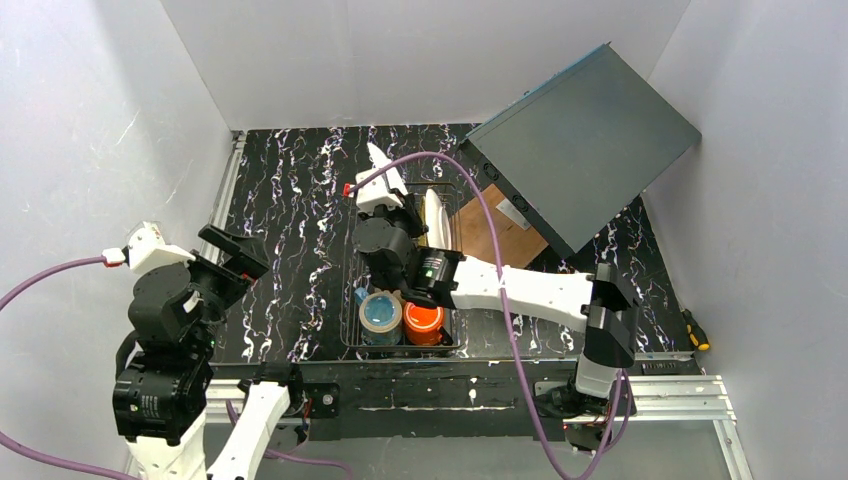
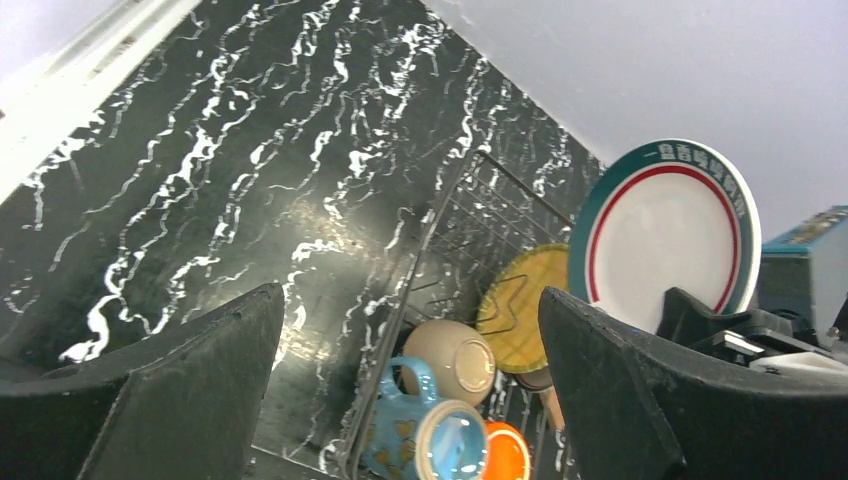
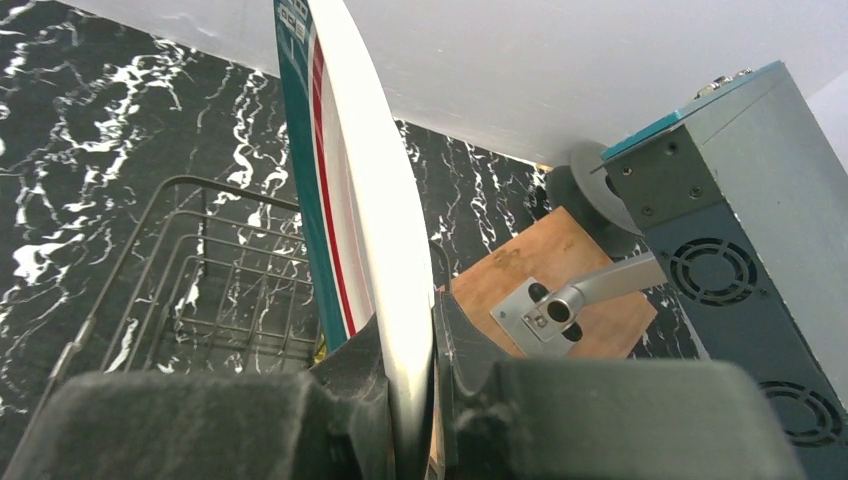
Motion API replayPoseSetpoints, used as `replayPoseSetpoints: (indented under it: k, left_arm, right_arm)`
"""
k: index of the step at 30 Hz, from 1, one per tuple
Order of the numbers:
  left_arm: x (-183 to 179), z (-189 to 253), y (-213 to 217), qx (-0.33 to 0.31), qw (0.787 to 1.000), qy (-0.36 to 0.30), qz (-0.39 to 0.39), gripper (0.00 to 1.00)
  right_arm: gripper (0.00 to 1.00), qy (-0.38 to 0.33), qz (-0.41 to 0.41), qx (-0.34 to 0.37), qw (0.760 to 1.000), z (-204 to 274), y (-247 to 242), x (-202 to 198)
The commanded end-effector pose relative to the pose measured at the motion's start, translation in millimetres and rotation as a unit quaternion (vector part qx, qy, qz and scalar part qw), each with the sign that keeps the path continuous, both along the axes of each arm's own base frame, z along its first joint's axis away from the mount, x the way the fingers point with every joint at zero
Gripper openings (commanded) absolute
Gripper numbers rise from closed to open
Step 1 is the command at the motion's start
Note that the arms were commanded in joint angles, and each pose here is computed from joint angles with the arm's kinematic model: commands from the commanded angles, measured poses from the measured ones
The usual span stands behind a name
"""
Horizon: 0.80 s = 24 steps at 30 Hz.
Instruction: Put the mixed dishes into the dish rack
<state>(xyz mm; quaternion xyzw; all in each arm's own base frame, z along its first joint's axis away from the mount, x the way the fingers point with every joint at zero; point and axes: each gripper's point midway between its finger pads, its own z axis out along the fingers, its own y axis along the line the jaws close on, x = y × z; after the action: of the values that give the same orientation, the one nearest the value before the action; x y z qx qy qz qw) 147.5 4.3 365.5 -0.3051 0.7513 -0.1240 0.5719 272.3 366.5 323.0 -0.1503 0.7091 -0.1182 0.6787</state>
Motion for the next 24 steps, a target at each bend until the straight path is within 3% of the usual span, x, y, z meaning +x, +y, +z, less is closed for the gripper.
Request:
replayPoseSetpoints:
  k: [1,8,14,24]
  left_arm:
    - [-4,-12,19,0.055,0.998,0.027,0.029,0.98]
    - [-8,-10,23,0.078,0.996,0.024,0.028,0.97]
    - [-10,-13,25,0.088,0.995,0.026,0.027,0.97]
    - [-6,-17,24,0.09,0.995,0.03,0.023,0.97]
  right_arm:
    - [0.01,-0.019,-0.043,0.047,0.998,21,-3,7]
    - [0.01,0.012,-0.039,0.032,0.999,-7,9,16]
    - [0.01,0.118,-0.038,0.071,0.99,-47,8,25]
    - [0.01,0.122,-0.064,0.038,0.99,-65,-2,32]
